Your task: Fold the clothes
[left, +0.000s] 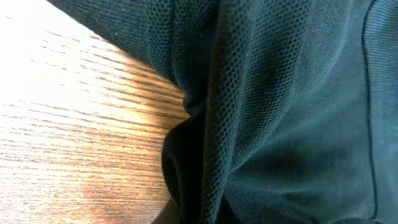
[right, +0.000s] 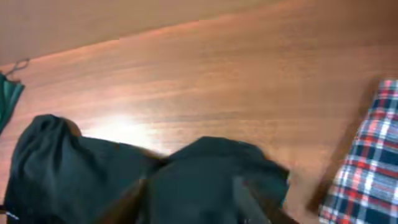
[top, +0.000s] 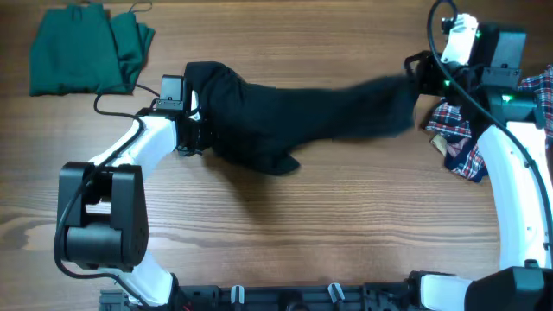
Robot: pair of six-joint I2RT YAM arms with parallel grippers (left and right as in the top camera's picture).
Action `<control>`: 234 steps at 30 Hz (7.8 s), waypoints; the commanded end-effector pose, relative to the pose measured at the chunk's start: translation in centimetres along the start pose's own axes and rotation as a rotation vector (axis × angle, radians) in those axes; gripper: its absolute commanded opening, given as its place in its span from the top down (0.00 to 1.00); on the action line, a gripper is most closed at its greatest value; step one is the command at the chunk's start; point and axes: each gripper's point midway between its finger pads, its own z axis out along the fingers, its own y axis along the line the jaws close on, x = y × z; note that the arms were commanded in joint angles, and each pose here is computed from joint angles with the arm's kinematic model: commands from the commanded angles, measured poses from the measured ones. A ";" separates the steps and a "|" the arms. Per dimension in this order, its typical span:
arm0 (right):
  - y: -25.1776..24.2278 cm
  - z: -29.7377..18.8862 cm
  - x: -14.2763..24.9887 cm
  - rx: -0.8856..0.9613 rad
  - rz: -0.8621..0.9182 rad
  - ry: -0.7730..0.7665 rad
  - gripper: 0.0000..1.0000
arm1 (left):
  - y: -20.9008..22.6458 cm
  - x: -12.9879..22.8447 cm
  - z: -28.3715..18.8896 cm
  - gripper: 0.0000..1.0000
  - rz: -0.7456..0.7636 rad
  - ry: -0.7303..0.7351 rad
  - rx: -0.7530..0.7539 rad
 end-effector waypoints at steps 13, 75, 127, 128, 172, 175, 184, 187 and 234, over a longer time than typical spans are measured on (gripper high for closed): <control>-6.2 3.3 11.2 0.315 0.219 0.458 0.37 | 1.6 0.3 0.4 0.96 0.011 0.006 -0.072; 2.7 -3.6 10.8 -0.143 0.124 0.292 0.96 | -2.8 1.1 -18.3 0.96 0.088 -0.327 0.084; 9.8 -35.2 -2.8 -0.100 0.059 -0.484 0.96 | -2.2 11.5 -57.5 0.96 0.109 -1.167 0.204; 9.3 -34.9 -3.0 -0.076 0.087 -0.483 0.95 | -1.9 10.5 -56.8 0.96 0.075 -1.145 0.167; -2.9 4.1 -3.5 0.192 0.201 0.271 0.24 | -6.5 -11.8 -17.6 0.01 0.067 -0.217 -0.257; -2.7 2.3 -0.8 0.206 0.181 0.389 0.43 | -6.3 -4.0 -17.0 0.00 0.078 0.096 -0.269; -3.8 3.1 3.2 0.227 0.154 0.518 0.93 | -8.3 6.7 -13.1 0.89 0.259 0.375 -0.386; -4.2 4.4 4.0 0.226 0.154 0.516 0.93 | -8.5 9.7 -9.7 0.96 0.277 0.413 -0.394; -5.6 10.6 15.1 0.144 0.206 0.628 0.91 | 9.6 16.6 -6.4 0.96 -0.156 0.662 -0.696</control>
